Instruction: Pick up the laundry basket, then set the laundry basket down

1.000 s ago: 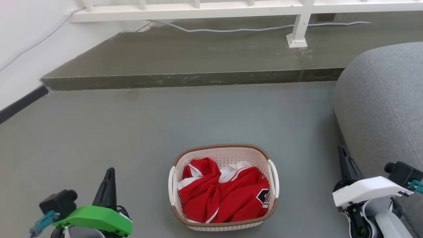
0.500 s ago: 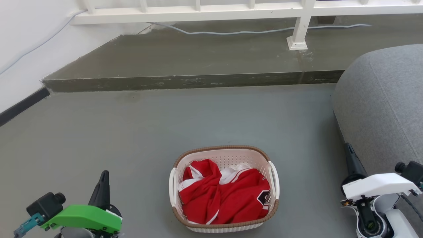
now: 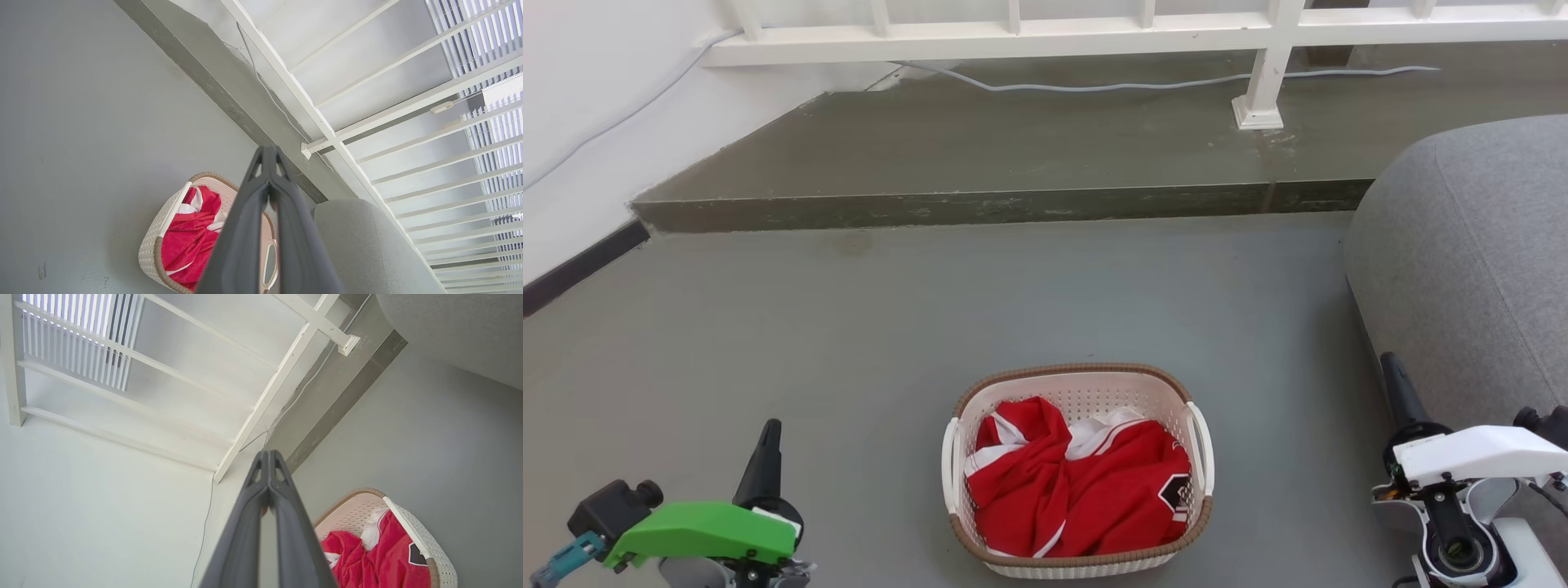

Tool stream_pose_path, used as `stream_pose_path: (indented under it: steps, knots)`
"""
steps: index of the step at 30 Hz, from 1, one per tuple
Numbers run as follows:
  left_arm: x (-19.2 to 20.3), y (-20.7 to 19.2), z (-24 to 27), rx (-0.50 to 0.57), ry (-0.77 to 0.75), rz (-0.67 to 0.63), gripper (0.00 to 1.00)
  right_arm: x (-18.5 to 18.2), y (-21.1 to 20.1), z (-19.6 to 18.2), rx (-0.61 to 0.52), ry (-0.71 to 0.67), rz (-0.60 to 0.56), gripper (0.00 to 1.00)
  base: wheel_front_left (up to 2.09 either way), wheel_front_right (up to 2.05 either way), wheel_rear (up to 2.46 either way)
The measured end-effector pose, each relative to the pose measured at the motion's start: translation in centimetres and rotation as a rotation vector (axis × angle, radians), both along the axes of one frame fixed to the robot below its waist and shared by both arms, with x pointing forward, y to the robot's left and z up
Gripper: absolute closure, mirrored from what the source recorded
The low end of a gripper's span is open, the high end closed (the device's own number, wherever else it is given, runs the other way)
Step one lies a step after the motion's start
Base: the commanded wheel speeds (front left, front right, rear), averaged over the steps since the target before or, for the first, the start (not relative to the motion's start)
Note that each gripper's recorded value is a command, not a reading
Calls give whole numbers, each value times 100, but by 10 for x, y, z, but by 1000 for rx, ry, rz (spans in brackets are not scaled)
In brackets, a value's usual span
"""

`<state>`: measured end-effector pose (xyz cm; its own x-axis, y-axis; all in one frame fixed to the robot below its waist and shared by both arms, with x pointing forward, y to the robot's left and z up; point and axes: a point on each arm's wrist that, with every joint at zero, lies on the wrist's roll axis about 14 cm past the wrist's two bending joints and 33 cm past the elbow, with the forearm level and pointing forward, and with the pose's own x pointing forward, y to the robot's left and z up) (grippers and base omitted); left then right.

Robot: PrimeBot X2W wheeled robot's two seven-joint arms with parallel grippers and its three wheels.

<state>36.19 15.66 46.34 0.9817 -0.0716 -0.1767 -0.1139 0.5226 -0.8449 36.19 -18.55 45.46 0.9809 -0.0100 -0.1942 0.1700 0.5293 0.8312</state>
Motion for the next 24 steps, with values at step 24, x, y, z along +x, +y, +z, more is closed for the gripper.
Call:
stream_pose_path:
  steps: [24]
  knots:
    - [3, 18, 2, -319, 0, 75, 100, 8, -11, 13, 331, -51, -61, 100, 0, 0, 0]
